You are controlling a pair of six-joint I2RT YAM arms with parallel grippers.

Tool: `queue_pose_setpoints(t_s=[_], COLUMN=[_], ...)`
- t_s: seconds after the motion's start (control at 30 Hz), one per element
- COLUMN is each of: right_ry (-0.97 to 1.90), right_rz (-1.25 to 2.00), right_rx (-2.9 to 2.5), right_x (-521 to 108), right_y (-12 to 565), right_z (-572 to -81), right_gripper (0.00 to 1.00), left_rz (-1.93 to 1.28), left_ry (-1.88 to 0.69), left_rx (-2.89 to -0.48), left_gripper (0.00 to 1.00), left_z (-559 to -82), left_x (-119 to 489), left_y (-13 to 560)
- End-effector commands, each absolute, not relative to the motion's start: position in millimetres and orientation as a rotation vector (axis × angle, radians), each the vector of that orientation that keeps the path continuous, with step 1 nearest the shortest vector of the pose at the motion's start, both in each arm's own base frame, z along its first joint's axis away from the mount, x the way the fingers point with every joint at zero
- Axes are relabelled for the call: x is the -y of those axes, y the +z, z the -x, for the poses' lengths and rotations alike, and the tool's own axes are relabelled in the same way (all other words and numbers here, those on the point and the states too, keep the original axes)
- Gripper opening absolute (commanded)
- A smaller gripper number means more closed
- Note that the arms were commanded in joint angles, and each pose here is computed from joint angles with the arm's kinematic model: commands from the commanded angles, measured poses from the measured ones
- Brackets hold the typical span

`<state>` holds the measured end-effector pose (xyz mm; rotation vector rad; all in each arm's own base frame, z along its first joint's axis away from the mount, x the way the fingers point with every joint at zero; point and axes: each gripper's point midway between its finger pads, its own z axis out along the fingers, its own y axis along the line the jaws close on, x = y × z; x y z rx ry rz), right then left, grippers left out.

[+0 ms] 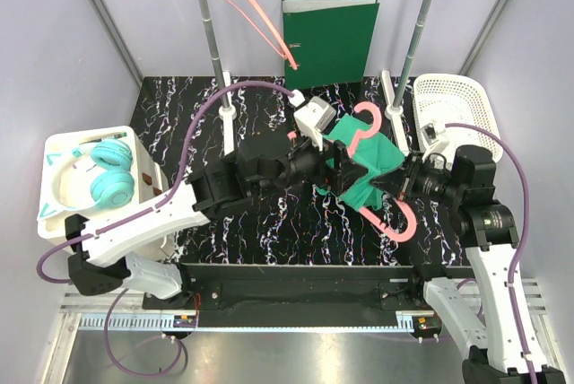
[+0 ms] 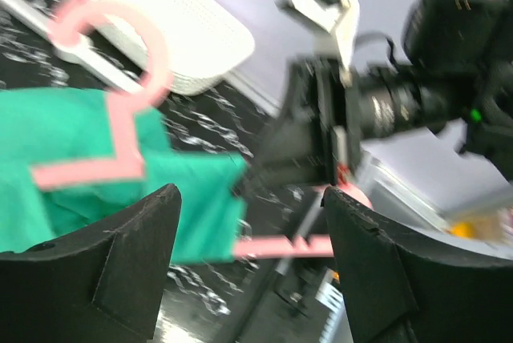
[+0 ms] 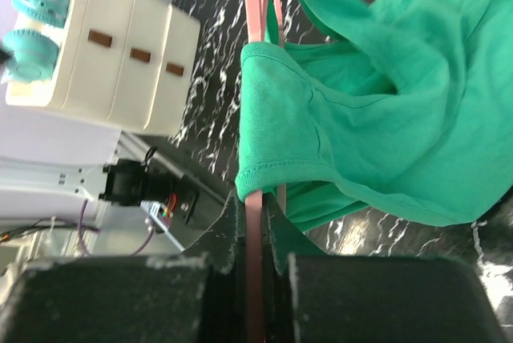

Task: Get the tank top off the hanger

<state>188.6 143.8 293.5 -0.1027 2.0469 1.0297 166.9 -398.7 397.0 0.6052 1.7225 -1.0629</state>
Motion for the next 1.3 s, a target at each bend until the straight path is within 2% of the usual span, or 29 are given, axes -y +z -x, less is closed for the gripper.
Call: queue_pose_setpoints(t_s=[0.0, 0.23, 0.53, 0.6, 0.67, 0.73, 1.1, 1.13, 1.17, 1.27], right_ry=[1.178, 1.227, 1.276, 1.291, 1.305, 1.315, 1.351, 1.36, 1.371, 1.384], right_rz=[0.257, 0.373, 0.451, 0.465, 0.474, 0.476, 0.5, 0.503, 0.504, 0.499], right_rx=[-1.915, -1.859, -1.821, -1.811, -1.801, -1.797, -1.772, -1.772, -1.778, -1.79], right_x=[-161, -168, -173, -174, -176, -176, -179, -180, -180, -181], right_y=[321, 337, 341, 343, 346, 347, 351, 351, 349, 344], right_z=[-163, -150, -143, -141, -139, -139, -135, -135, -136, -137], right_gripper=[0.0, 0.0, 0.0, 0.0, 0.0, 0.0, 0.0, 0.0, 0.0, 0.0], left_rz=[-0.57, -0.536, -0.563, -0.557, -0.557, -0.572, -0.581, -0.58, -0.581, -0.57], left_ry=[-0.881, -0.753, -0.7, -0.692, -0.694, -0.705, -0.747, -0.75, -0.755, -0.756], left_rx=[-1.681, -1.704, -1.741, -1.754, -1.76, -1.762, -1.763, -1.76, -1.754, -1.741], left_gripper=[0.75, 0.7, 0.7, 0.62, 0.58, 0.5, 0.28, 0.24, 0.16, 0.0], left_z=[-197, -222, -236, -239, -240, -239, -240, -240, -240, -242], left_x=[397, 393, 384, 380, 379, 381, 389, 390, 391, 393], left_y=[409, 399, 390, 386, 384, 383, 385, 386, 388, 394])
